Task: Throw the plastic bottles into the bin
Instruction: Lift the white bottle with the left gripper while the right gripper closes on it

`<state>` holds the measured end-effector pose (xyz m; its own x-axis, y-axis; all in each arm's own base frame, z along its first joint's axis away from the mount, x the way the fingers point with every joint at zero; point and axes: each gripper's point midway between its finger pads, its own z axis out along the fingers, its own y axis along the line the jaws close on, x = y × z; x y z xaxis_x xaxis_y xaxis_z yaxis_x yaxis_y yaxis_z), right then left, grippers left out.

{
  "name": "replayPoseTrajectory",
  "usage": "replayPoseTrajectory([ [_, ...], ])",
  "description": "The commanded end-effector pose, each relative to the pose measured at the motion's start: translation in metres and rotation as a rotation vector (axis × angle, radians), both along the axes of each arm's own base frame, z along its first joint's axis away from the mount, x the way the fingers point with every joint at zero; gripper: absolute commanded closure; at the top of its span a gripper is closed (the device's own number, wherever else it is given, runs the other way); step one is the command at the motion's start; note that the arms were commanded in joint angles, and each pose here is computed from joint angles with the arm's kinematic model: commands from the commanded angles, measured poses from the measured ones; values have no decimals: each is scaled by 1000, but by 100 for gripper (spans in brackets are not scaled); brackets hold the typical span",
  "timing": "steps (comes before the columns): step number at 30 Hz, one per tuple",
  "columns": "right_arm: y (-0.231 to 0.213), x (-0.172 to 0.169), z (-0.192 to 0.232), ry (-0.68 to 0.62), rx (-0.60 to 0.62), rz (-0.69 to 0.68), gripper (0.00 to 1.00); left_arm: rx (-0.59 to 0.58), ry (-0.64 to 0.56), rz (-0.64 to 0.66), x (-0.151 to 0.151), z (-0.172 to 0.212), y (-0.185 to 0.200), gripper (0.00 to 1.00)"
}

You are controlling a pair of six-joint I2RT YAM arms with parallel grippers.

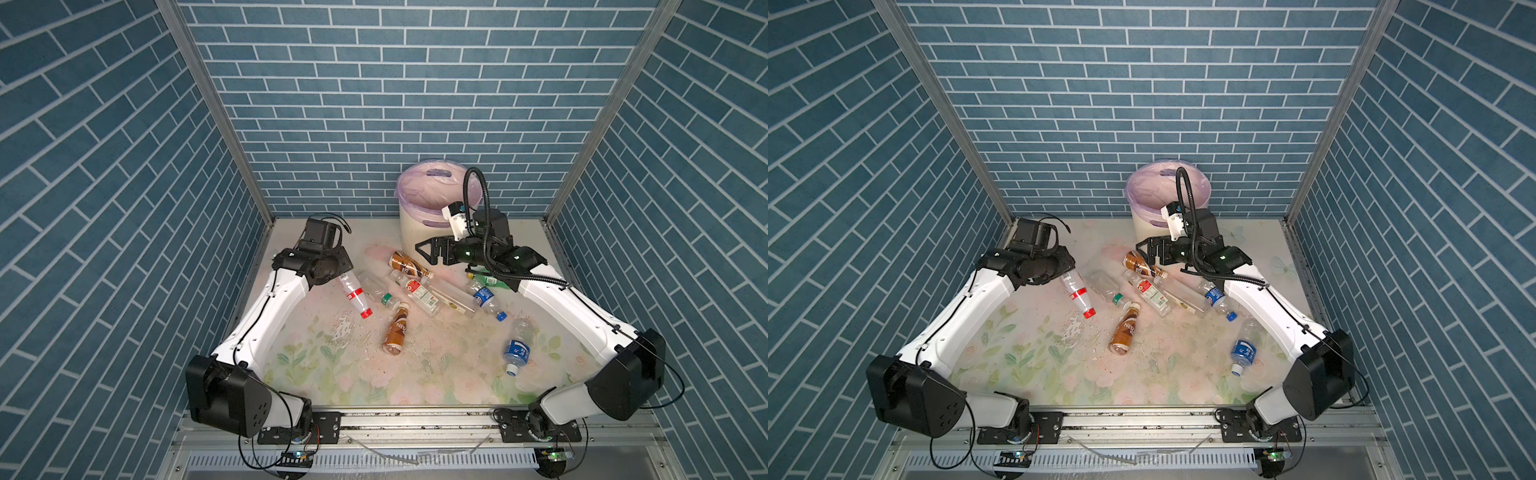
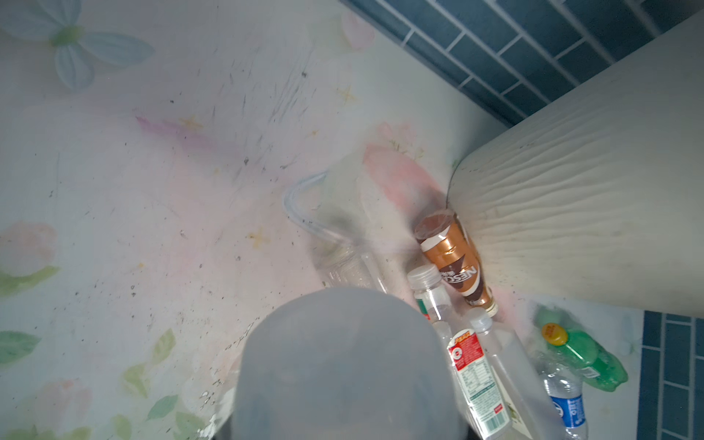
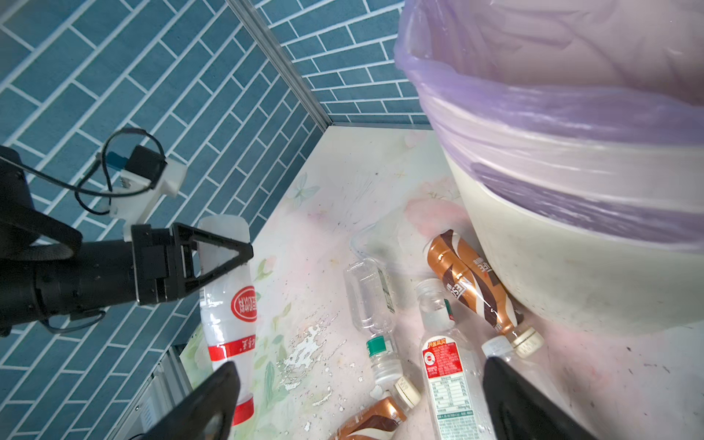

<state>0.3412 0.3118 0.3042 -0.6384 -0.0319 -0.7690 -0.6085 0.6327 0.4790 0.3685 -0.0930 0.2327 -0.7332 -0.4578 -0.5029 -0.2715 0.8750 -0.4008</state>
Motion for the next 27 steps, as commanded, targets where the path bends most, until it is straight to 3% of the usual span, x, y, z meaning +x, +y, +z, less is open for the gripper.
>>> replayPoseTrajectory([
  [1, 18, 0, 27, -34, 73, 67, 1, -53, -54, -72, 15, 27, -14, 42],
  [9, 30, 4, 62, -74, 109, 108, 1, -257, -297, -112, 55, 105, -45, 40],
  [14, 34, 2, 81, -110, 146, 128, 1, -317, -420, -128, 67, 143, -56, 40],
  [27, 54, 6, 88, -112, 198, 149, 1, -407, -489, -246, 77, 182, -117, 41],
])
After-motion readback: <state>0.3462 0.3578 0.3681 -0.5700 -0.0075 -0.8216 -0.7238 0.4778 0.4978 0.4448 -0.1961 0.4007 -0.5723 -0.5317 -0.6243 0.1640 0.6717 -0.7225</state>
